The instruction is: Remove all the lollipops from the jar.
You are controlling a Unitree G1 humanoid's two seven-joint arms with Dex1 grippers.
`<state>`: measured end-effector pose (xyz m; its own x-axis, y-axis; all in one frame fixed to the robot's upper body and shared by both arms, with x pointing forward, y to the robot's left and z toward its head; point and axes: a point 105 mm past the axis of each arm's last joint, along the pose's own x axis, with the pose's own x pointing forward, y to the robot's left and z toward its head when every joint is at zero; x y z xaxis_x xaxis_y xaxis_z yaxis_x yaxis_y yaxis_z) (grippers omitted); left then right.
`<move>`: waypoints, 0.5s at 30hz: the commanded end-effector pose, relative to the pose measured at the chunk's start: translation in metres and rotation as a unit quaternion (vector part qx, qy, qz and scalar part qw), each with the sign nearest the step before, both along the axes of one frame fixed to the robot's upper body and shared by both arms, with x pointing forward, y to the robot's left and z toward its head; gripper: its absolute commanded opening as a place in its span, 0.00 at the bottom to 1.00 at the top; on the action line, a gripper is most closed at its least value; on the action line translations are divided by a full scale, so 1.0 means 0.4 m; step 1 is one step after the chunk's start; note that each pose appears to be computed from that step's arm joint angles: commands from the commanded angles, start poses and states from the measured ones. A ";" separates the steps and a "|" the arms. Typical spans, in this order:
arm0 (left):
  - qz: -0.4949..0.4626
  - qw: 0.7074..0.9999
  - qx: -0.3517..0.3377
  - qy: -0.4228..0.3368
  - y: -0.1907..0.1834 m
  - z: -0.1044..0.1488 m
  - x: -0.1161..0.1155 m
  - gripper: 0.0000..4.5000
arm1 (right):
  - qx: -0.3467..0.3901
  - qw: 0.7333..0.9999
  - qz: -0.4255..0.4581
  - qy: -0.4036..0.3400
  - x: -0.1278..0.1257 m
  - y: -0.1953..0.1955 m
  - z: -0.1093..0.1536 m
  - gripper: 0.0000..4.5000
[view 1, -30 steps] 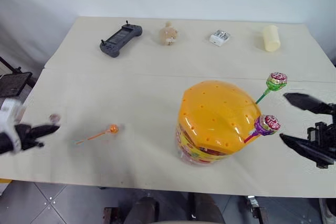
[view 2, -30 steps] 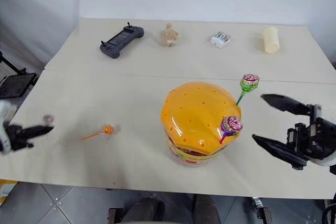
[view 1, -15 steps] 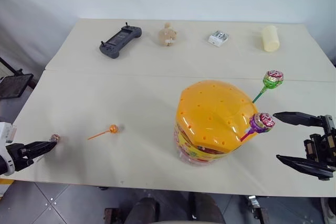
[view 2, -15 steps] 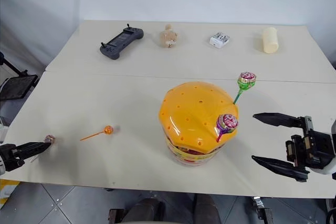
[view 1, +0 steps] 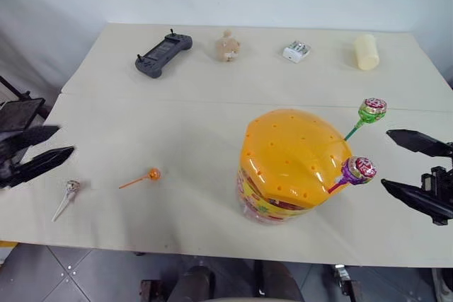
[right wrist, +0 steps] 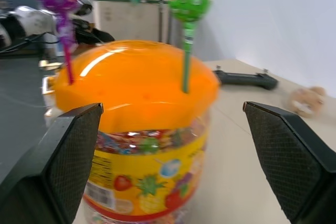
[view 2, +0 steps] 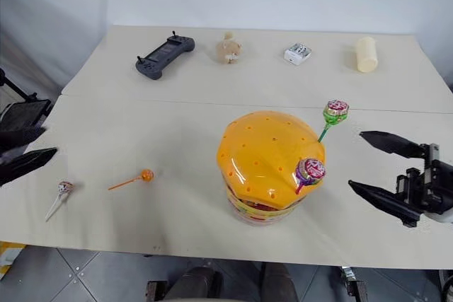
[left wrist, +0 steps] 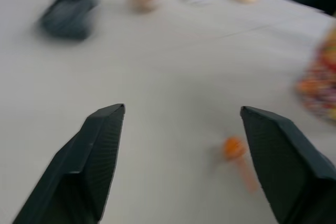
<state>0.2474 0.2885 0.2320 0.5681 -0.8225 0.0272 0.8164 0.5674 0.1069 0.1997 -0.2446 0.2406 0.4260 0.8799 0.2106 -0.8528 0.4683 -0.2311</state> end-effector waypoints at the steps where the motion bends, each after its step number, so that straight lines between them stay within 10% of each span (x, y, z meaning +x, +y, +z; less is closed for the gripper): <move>1: -0.149 0.988 -0.005 -0.023 -0.167 0.021 -0.028 1.00 | -0.001 0.999 -0.039 -0.007 -0.015 -0.037 0.024 1.00; 10: -0.229 0.973 -0.016 -0.010 -0.242 0.010 -0.025 1.00 | 0.002 0.998 0.026 0.049 -0.071 0.056 0.068 1.00; 15: -0.241 0.970 -0.022 -0.013 -0.258 0.009 -0.012 1.00 | 0.010 0.998 -0.033 0.045 -0.003 0.064 0.086 1.00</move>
